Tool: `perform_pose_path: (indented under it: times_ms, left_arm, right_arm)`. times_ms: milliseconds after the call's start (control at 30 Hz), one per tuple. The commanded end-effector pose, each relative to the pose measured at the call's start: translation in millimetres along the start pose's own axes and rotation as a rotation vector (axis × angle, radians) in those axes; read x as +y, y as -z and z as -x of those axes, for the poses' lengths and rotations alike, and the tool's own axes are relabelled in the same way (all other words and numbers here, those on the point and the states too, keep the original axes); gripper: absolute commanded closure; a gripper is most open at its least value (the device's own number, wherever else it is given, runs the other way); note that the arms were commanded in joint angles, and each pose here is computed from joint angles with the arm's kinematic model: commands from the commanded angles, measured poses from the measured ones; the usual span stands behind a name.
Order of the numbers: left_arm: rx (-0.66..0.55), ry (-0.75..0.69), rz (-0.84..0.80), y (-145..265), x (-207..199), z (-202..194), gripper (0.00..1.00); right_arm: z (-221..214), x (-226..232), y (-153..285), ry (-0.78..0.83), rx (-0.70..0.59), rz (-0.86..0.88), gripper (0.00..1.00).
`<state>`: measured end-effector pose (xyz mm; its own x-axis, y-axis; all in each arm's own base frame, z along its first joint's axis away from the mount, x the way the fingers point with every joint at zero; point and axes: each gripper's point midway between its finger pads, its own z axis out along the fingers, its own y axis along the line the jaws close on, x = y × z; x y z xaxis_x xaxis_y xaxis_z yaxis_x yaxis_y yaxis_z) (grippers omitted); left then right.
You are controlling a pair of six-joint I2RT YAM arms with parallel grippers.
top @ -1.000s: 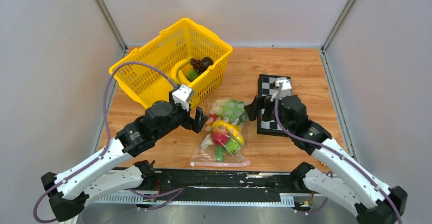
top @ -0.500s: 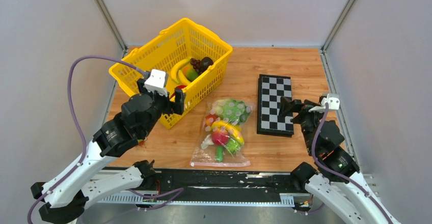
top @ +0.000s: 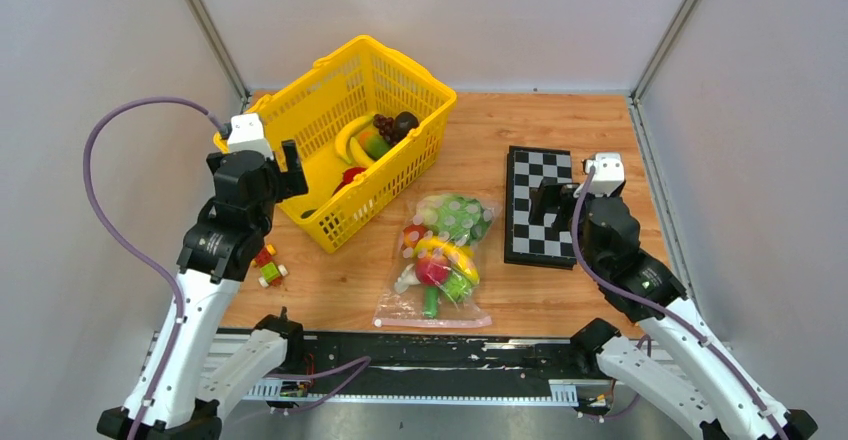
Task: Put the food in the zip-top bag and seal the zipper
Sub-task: Reset both arms
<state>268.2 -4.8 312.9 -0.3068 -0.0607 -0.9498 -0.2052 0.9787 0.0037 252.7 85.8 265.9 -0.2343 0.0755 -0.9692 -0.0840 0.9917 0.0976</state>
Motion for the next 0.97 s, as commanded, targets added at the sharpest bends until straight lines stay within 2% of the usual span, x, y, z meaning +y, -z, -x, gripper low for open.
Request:
perform_pose_path:
  times_ms: [0,267,933]
  left_arm:
    - [0.015,0.109,-0.046,7,-7,1,0.0]
    - [-0.06,0.172,-0.111,31,-6,8,0.0]
    - [-0.14,0.191,-0.132,44,-2,24,0.0]
  right_arm:
    - [18,2,2,-0.002,-0.018,0.03,0.0]
    - [11,20,8,-0.036,0.004,0.143,0.0]
    - [18,21,21,-0.091,-0.025,0.176,0.0]
